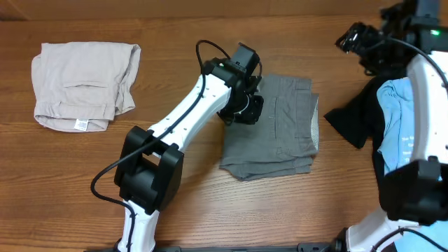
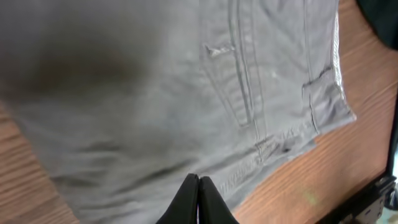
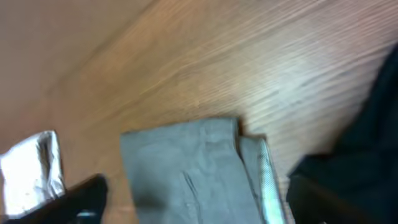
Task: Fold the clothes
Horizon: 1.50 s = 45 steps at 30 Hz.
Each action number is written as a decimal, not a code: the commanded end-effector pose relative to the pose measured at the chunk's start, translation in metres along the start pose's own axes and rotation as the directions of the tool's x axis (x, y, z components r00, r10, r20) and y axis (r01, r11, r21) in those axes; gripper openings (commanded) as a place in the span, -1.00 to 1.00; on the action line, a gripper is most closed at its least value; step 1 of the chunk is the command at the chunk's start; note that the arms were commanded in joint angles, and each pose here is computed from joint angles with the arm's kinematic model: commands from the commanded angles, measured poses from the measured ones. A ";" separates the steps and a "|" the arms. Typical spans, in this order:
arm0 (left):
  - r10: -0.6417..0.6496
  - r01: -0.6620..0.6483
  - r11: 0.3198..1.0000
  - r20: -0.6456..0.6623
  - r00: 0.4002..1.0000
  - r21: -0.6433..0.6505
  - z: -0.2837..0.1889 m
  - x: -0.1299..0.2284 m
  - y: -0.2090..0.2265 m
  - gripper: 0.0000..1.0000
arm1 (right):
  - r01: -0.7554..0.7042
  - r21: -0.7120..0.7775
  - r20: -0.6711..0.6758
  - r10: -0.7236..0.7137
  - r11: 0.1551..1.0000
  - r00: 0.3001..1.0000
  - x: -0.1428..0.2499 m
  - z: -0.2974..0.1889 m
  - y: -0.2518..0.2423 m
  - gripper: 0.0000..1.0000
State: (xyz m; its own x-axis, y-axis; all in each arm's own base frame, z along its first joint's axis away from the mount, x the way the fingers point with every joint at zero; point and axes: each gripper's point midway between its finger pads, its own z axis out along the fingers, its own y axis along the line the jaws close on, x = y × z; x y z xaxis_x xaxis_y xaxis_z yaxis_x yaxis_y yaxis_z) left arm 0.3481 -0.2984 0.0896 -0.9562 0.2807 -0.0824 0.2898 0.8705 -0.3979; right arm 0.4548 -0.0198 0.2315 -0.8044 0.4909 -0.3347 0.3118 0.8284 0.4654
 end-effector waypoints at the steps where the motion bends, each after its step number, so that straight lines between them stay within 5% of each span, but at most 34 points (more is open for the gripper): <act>1: 0.065 -0.064 0.997 0.025 0.998 -0.043 -0.005 0.006 -0.021 -0.91 | -0.012 0.009 -0.038 0.012 1.000 0.999 0.006 0.007 -0.005 1.00; 10: -0.038 0.019 0.986 -0.108 0.993 -0.166 0.029 0.050 -0.019 -0.92 | -0.012 0.009 -0.038 0.012 1.000 0.999 0.006 0.007 -0.005 1.00; 22: -0.172 0.115 0.907 -0.108 0.979 -0.405 0.089 0.102 0.080 -0.77 | -0.012 0.009 -0.038 0.012 1.000 0.999 0.006 0.007 -0.005 1.00; 27: -0.182 0.201 0.785 0.092 0.979 -0.586 0.059 0.062 0.150 -0.87 | -0.012 0.009 -0.038 0.012 1.000 0.999 0.006 0.007 -0.005 1.00; 31: -0.193 0.321 0.736 0.270 0.943 -0.597 0.039 0.024 0.191 -0.92 | -0.012 0.009 -0.038 0.012 1.000 0.999 0.006 0.007 -0.005 1.00; 35: -0.189 0.396 0.749 0.402 0.896 -0.532 0.022 -0.014 0.222 -0.91 | -0.012 0.009 -0.038 0.012 1.000 0.999 0.006 0.007 -0.005 1.00; 38: -0.174 0.410 0.788 0.473 0.864 -0.460 0.011 -0.040 0.236 -0.58 | -0.012 0.009 -0.038 0.012 1.000 0.999 0.006 0.007 -0.005 1.00; 41: -0.095 0.285 0.888 0.464 0.881 -0.360 0.002 -0.068 0.224 -0.41 | -0.012 0.009 -0.038 0.012 1.000 0.999 0.006 0.007 -0.005 1.00; 45: -0.078 0.255 0.908 0.465 0.882 -0.332 -0.044 -0.095 0.195 -0.23 | -0.012 0.009 -0.038 0.012 1.000 0.999 0.006 0.007 -0.005 1.00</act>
State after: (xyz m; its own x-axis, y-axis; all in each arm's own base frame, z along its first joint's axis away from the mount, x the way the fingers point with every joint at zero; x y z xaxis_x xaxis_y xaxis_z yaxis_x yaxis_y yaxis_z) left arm 0.4741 -0.1135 0.0183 -0.9047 -0.0770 -0.4191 -0.0673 0.9970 -0.0379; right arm 0.4509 -0.0207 0.2205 -0.8172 0.4959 -0.2937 0.3353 0.8236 0.4575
